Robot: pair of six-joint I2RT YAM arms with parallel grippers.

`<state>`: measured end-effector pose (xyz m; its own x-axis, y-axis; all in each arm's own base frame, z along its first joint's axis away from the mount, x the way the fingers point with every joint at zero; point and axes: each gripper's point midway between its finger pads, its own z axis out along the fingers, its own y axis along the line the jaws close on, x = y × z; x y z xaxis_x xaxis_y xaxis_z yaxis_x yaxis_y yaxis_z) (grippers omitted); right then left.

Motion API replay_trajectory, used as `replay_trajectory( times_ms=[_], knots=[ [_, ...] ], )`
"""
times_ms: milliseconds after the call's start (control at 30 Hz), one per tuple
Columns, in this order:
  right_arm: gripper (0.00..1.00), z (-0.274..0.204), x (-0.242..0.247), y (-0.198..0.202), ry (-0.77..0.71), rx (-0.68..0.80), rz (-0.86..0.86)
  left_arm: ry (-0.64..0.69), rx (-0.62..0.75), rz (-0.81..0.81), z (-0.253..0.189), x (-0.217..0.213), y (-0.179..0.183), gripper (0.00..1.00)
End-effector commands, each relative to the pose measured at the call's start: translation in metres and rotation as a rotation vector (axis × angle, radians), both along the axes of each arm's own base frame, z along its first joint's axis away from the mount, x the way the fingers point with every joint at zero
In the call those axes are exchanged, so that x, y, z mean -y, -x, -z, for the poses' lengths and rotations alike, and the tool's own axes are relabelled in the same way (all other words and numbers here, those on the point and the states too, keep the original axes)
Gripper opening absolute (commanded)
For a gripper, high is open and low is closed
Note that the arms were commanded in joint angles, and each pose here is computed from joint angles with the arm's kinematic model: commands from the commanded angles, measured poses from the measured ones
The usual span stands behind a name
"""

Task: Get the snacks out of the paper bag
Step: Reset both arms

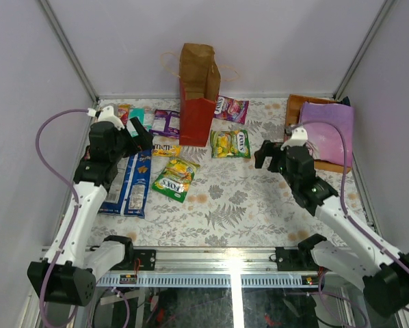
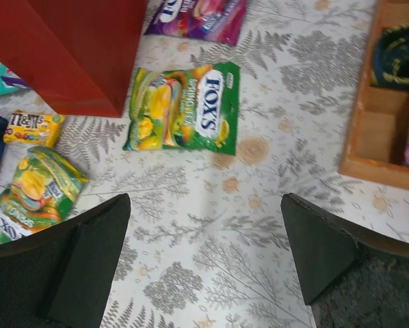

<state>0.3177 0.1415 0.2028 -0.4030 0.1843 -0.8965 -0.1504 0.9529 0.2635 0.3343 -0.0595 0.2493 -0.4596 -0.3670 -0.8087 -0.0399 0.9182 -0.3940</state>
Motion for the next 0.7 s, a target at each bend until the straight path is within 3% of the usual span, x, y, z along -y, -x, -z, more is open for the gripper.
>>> replay_trajectory(
  times_ms=[0, 300, 667],
  knots=[
    [0.99, -0.002, 0.029, 0.009, -0.019, 0.095, 0.122, -0.070, 0.103, -0.105, -0.016, -0.026, 0.006, 1.00],
    [0.99, 0.000, 0.037, 0.006, -0.008, 0.089, 0.178, -0.082, 0.207, -0.154, -0.031, -0.036, 0.014, 1.00],
    [1.00, 0.001, 0.036, 0.003, -0.041, 0.088, 0.201, -0.079, 0.206, -0.164, -0.027, -0.037, 0.015, 1.00]
  ],
)
